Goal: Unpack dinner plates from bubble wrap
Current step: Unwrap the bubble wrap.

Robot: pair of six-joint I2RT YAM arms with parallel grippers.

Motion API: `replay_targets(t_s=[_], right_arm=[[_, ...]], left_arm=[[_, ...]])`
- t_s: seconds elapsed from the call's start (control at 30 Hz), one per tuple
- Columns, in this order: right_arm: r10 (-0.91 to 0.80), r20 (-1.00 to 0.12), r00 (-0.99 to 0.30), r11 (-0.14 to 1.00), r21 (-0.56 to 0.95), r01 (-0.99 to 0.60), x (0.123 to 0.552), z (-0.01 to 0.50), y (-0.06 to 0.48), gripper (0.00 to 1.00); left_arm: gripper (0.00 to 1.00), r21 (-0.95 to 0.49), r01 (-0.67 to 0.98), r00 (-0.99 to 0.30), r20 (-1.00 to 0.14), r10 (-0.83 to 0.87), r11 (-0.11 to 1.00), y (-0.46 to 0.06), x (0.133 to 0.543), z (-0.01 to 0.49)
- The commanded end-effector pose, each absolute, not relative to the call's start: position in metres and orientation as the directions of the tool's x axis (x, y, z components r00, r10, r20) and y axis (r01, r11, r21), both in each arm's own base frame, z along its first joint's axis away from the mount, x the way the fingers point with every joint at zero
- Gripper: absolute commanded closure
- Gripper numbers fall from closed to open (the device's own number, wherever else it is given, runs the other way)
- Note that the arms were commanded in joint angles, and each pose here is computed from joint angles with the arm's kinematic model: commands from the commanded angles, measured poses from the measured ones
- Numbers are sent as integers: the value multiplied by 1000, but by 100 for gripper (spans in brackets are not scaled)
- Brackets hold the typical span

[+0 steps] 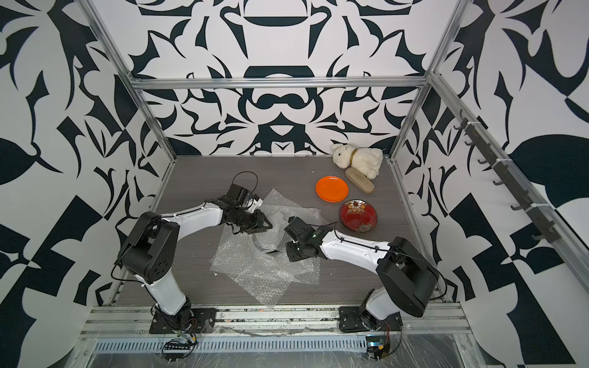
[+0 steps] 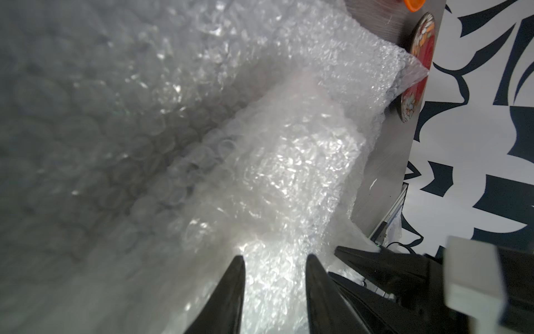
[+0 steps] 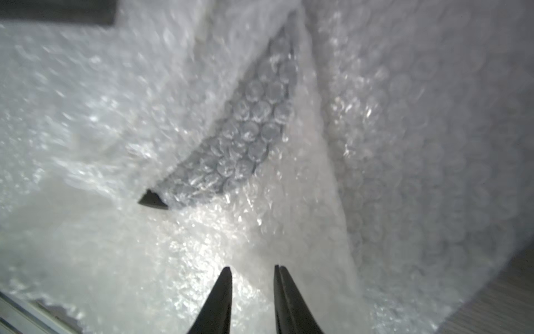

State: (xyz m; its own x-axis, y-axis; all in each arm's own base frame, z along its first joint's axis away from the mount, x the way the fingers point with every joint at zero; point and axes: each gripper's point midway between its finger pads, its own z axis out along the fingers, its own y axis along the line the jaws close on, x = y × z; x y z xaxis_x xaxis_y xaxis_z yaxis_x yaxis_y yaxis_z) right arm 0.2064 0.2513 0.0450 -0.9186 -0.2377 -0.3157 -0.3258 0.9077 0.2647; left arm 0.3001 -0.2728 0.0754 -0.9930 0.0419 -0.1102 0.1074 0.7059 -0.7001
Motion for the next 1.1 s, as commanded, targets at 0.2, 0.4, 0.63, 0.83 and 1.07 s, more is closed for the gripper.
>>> replay_targets(t_s=[0.2,0.4,0.63,0.83,1.07], right_arm=[[-223,-305,-926,911,272,-309,203,36,250,71],[-220,-304,-927,919,253,-301,202,32,245,71],[-218,-298,-929,922,249,-296,201,29,243,71],[-212,-297,-931,925,247,-290,201,28,242,71],[-209,-292,-933,926,249,-285,200,27,242,71]], left_arm=[[54,-620,251,-965,-215,147,744,-267,292,114],[52,-524,339,-940,-220,260,781,-263,281,110],[45,-371,540,-841,-260,474,755,-276,255,107],[42,-210,635,-768,-279,576,744,-277,249,98],[41,-148,663,-740,-275,614,734,-279,248,88]])
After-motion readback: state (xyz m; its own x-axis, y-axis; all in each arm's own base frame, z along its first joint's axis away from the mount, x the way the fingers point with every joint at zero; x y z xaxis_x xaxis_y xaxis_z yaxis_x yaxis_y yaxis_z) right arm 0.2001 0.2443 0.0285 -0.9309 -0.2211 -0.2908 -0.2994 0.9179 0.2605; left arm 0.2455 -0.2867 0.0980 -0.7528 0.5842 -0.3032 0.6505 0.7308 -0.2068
